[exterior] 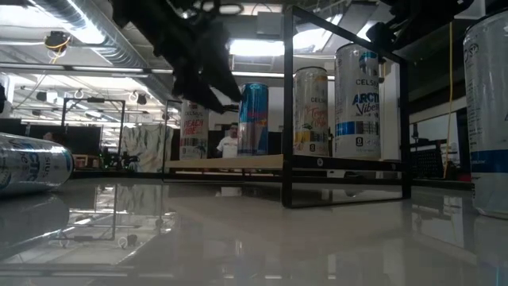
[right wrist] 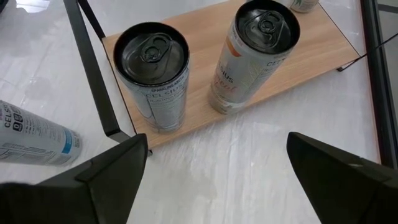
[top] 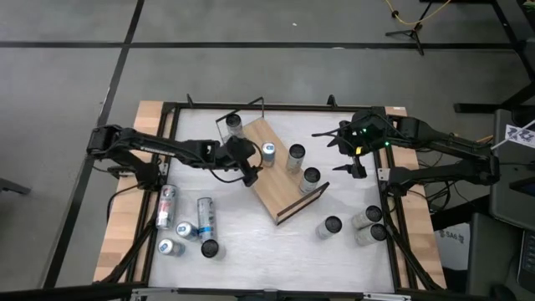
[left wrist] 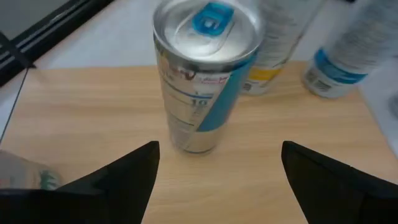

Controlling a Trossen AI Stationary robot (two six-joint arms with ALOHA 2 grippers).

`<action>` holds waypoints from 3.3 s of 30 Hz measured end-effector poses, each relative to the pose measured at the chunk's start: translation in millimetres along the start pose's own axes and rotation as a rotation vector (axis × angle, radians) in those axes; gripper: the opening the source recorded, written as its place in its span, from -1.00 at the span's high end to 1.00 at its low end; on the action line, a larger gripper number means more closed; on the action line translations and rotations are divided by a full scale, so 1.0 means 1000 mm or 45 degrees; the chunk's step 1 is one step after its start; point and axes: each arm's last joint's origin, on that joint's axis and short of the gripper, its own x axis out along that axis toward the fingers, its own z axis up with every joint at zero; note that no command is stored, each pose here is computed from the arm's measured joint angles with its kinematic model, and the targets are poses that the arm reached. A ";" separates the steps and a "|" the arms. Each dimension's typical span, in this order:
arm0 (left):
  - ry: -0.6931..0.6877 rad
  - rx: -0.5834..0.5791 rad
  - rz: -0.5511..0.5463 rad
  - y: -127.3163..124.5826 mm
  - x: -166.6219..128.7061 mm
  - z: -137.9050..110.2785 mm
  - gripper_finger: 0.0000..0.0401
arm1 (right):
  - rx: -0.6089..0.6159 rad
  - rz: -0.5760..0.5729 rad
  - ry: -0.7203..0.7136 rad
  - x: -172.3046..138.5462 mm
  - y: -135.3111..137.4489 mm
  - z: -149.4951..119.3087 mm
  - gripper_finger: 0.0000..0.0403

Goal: Place canned beverage on shelf
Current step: Put the top blue soda can on the shelf

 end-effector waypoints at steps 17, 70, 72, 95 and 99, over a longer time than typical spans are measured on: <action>-0.102 -0.091 0.063 -0.010 0.041 -0.007 -0.64 | 0.000 0.000 -0.001 0.000 0.000 0.000 -0.88; -0.272 0.066 0.019 0.012 0.047 0.018 -0.11 | -0.001 -0.001 -0.001 0.000 0.000 0.000 -0.88; -0.278 0.087 -0.012 0.014 0.048 0.020 -0.11 | -0.001 -0.001 -0.001 0.000 0.000 0.000 -0.88; -0.320 0.186 -0.162 0.053 0.055 0.037 -0.11 | -0.001 0.000 -0.001 0.000 0.000 0.000 -0.88; -0.322 0.203 -0.157 0.053 0.055 0.037 -0.11 | 0.000 -0.001 -0.001 0.000 0.000 0.000 -0.88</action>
